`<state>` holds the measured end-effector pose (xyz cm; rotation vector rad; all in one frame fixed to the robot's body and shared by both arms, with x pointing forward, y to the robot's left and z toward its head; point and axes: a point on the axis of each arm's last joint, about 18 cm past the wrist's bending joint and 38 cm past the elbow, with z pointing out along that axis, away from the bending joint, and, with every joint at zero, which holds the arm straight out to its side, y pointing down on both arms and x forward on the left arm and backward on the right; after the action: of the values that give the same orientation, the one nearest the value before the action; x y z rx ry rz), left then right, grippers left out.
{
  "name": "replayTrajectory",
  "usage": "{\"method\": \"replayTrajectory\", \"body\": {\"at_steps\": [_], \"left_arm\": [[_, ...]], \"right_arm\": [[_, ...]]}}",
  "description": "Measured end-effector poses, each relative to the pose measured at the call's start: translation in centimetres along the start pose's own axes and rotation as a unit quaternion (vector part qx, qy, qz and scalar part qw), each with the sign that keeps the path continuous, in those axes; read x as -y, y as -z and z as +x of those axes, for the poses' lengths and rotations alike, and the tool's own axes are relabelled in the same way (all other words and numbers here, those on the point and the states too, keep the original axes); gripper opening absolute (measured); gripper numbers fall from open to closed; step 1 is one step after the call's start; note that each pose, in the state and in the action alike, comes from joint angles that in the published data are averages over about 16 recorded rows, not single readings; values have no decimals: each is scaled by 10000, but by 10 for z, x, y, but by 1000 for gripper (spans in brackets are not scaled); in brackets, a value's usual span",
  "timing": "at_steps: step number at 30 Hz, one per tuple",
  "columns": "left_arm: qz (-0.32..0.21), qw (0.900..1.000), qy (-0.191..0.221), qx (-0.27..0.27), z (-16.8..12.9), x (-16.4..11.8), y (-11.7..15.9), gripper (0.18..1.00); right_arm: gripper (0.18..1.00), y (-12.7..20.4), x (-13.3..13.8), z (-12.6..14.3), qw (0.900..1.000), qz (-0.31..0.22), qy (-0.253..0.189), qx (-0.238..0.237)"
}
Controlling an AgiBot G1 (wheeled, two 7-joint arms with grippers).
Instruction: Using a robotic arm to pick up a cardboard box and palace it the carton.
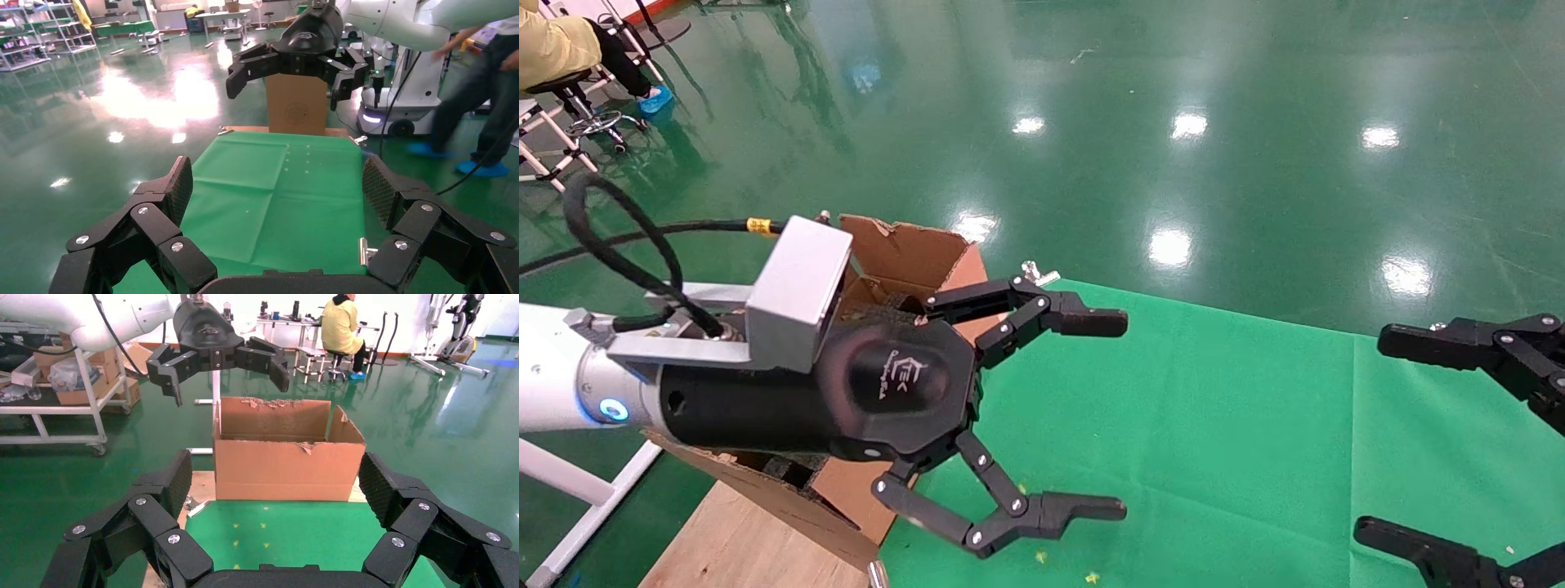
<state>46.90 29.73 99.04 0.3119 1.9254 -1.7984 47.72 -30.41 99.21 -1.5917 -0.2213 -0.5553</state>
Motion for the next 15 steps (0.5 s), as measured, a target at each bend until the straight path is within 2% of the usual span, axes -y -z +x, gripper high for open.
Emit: {"method": "replayTrajectory", "body": {"at_steps": [15], "left_arm": [[-17, 10000, 57, 64, -4, -1, 1, 1001]], "right_arm": [[1001, 0, 0, 0, 10000, 0, 0, 0]]}}
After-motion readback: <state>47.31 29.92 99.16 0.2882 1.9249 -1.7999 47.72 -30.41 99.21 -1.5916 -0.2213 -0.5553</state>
